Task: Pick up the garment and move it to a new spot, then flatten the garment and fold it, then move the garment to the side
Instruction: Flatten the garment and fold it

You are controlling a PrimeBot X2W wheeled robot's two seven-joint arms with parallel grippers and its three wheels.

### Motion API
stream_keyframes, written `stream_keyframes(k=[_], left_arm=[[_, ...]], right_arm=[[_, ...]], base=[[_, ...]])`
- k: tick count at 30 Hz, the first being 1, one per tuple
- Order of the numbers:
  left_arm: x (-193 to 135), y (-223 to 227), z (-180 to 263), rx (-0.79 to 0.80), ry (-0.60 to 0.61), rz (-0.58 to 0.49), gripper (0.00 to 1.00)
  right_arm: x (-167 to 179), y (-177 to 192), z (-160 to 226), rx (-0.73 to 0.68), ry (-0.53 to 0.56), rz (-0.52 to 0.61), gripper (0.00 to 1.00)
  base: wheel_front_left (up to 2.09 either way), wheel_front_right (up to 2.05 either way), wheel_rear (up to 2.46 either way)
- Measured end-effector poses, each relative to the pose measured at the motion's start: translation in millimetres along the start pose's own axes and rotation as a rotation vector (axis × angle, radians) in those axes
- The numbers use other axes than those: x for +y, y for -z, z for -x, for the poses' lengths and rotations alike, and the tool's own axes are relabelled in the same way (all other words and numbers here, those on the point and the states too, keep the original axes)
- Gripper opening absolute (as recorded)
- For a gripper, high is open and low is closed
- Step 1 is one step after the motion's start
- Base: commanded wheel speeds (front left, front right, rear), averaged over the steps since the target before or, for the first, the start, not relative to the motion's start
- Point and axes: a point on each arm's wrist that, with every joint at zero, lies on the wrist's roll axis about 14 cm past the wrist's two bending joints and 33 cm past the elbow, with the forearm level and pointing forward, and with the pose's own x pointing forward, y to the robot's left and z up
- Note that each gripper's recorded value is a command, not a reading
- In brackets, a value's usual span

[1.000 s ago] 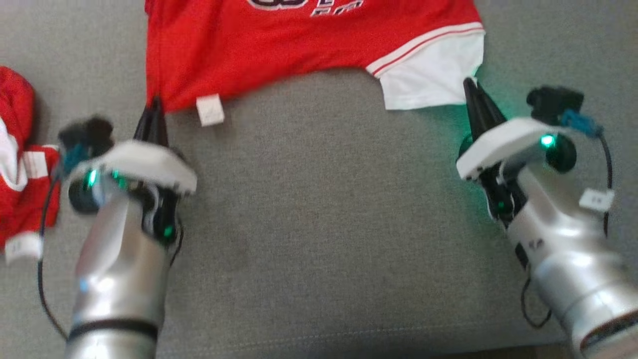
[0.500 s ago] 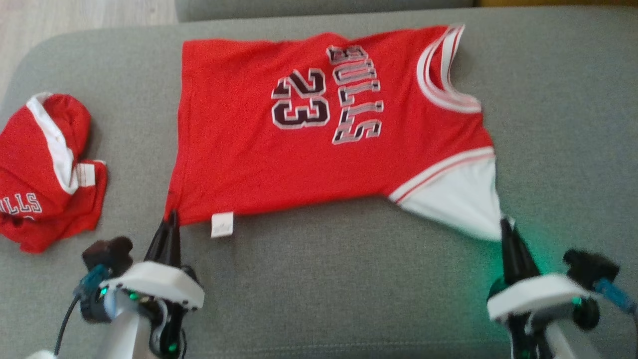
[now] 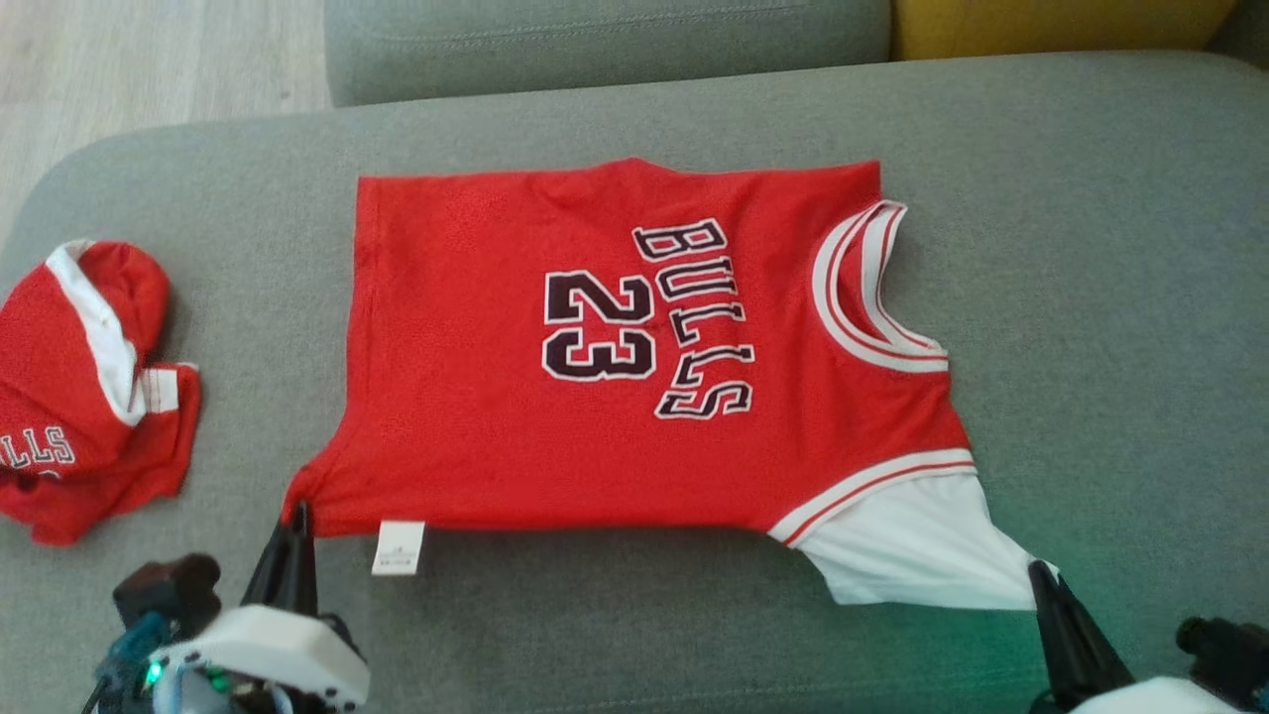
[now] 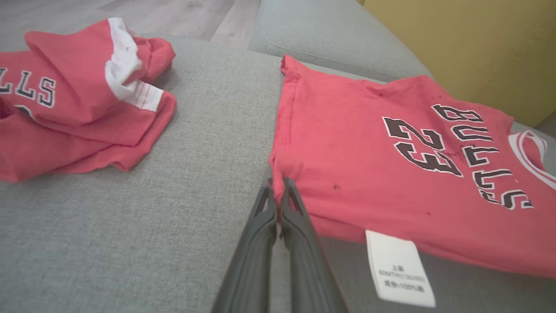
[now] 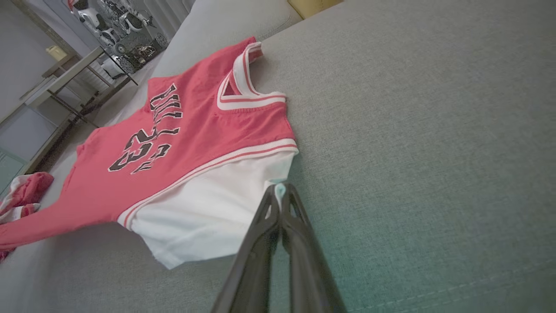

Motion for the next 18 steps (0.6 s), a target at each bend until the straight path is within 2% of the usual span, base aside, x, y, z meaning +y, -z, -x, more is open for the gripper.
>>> stream_keyframes(k=[11, 18], left_arm=[[3, -1, 36, 0.036, -0.032, 0.015, 0.00], [1, -1, 43, 0.053, -0.030, 0.021, 0.00]], right_arm=[[-4, -11, 22, -0.016, 0.010, 0.000, 0.00], [-7, -10, 29, -0.006, 0.017, 0.004, 0.00]], base=[[0.00, 0.00, 0.00], [0.00, 0.00, 0.00]])
